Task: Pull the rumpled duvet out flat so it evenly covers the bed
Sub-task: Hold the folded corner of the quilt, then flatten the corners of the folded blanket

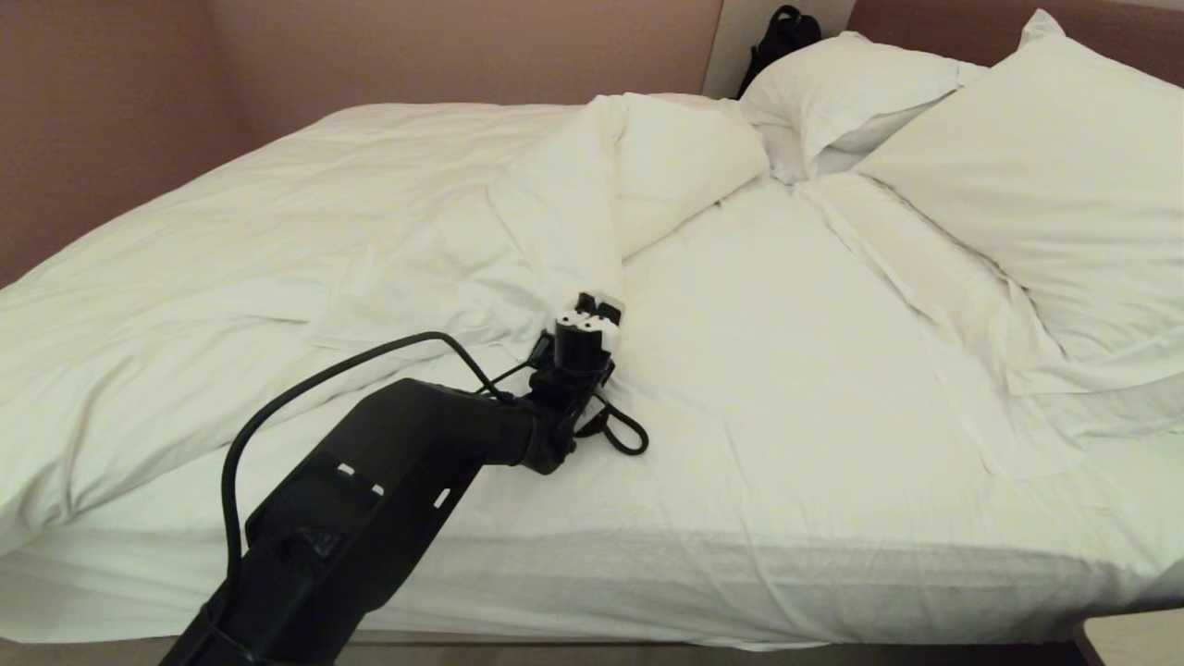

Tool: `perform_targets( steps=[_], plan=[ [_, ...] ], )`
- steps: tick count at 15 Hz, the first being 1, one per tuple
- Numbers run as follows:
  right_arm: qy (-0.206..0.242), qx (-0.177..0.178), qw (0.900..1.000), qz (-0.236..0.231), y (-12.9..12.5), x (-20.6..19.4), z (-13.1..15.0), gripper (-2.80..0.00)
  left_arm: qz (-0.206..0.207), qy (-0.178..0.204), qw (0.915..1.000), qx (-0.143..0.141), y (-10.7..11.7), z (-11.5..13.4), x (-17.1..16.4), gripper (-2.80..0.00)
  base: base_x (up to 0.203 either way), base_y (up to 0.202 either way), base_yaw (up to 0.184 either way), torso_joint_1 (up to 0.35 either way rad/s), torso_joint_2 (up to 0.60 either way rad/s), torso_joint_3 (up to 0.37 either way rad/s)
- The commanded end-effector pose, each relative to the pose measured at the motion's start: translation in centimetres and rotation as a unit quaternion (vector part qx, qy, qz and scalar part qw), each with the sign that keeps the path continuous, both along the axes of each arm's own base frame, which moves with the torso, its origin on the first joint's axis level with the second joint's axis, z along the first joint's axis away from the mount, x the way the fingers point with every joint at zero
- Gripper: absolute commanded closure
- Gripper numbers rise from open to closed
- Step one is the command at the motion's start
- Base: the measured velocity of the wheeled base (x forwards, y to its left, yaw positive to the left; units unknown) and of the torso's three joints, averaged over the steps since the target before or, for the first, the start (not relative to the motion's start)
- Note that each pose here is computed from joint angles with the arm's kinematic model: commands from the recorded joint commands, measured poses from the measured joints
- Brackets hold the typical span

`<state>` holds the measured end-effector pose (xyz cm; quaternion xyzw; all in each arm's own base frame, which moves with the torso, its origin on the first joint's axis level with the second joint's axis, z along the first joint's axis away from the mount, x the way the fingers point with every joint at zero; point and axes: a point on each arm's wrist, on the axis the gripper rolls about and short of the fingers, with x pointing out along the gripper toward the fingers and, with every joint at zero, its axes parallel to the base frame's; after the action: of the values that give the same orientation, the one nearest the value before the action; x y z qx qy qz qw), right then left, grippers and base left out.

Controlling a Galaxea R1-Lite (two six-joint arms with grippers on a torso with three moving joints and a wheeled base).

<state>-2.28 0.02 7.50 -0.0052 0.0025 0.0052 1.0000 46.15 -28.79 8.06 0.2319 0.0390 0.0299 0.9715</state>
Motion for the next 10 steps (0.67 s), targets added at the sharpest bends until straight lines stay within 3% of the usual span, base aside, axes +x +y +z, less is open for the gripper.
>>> perform_targets(
  steps=[1, 4, 6, 10],
  plan=[
    [0.0, 0.0, 1.0, 0.0, 0.0, 0.0, 0.0, 0.0, 0.001, -0.005, 1.0, -0.002, -0.1, -0.3, 0.0, 0.0, 0.0, 0.0, 0.0, 0.0, 0.0, 0.0],
    [0.0, 0.0, 1.0, 0.0, 0.0, 0.0, 0.0, 0.0, 0.001, -0.016, 0.9998, -0.011, -0.1, 0.2, 0.0, 0.0, 0.0, 0.0, 0.0, 0.0, 0.0, 0.0],
    [0.0, 0.0, 1.0, 0.0, 0.0, 0.0, 0.0, 0.0, -0.001, -0.052, 0.9981, -0.033, -0.2, 1.4, -0.2, 0.0, 0.0, 0.0, 0.0, 0.0, 0.0, 0.0],
    [0.0, 0.0, 1.0, 0.0, 0.0, 0.0, 0.0, 0.0, -0.011, -0.081, 0.9949, -0.06, -0.7, 4.5, -1.2, 0.0, 0.0, 0.0, 0.0, 0.0, 0.0, 0.0]
  ],
)
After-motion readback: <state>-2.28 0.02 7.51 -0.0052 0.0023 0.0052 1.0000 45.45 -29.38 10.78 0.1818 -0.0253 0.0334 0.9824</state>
